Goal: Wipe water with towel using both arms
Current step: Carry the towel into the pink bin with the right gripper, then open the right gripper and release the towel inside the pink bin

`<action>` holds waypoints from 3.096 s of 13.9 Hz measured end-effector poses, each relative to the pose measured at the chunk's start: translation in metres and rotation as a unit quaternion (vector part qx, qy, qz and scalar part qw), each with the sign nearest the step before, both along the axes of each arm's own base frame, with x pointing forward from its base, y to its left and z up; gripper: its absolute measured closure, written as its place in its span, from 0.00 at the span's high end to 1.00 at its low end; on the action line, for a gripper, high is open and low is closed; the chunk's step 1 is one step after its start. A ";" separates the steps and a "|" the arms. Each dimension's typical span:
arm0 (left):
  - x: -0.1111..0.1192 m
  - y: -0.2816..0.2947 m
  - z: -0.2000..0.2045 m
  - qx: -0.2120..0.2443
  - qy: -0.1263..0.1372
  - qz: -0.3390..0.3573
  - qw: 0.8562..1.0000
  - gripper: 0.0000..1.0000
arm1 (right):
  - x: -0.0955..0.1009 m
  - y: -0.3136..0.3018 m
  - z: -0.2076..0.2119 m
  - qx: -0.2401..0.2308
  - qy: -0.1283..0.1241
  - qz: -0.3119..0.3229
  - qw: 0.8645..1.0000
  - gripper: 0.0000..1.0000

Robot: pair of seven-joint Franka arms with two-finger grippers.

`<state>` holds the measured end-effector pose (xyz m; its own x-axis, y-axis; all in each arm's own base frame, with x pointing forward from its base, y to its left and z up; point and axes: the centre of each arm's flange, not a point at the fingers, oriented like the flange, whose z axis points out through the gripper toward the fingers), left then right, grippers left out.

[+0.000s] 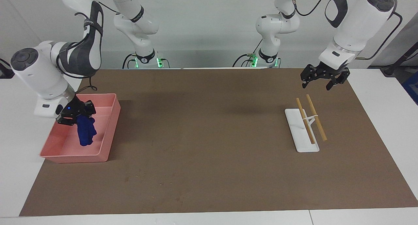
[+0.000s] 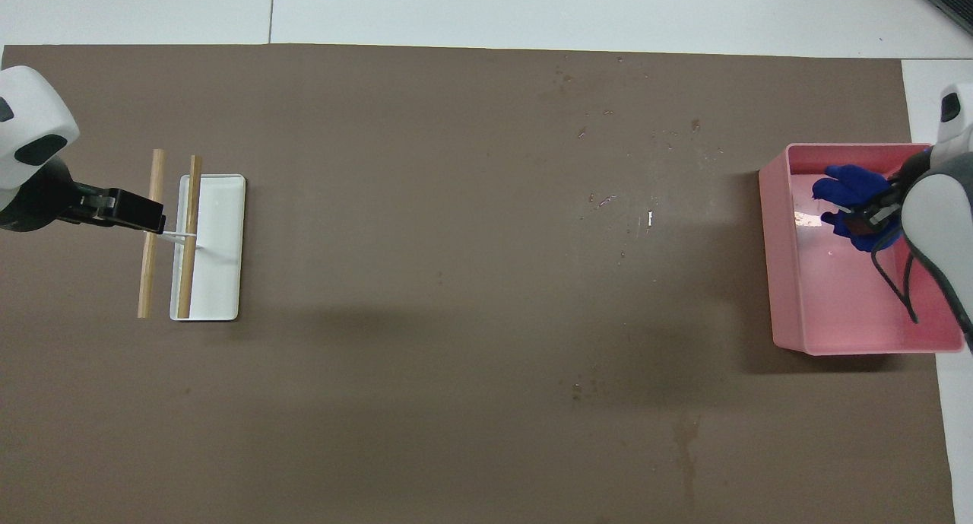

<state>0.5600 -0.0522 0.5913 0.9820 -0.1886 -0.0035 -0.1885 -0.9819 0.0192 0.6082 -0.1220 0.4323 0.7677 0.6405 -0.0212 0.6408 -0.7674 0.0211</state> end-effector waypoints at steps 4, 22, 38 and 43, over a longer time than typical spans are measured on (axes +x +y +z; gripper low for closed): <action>-0.006 0.000 0.005 0.001 0.009 0.000 1.000 1.00 | -0.016 0.002 -0.007 -0.003 -0.010 0.025 1.000 0.28; -0.009 -0.001 0.010 0.001 0.004 -0.002 1.000 1.00 | -0.087 0.194 0.189 0.053 0.009 -0.247 0.967 1.00; -0.009 -0.001 0.010 0.001 0.004 -0.001 1.000 1.00 | -0.064 0.223 0.190 0.006 0.000 -0.230 0.973 1.00; -0.009 -0.001 0.010 0.001 0.004 -0.001 1.000 1.00 | -0.076 0.221 0.194 0.004 -0.003 -0.232 0.973 1.00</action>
<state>0.5512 -0.0533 0.6013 0.9814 -0.1915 -0.0122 -0.1912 -0.9814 0.0183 0.5320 0.0991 0.6265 0.9744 0.2246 -0.0130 0.2248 -0.9743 0.0171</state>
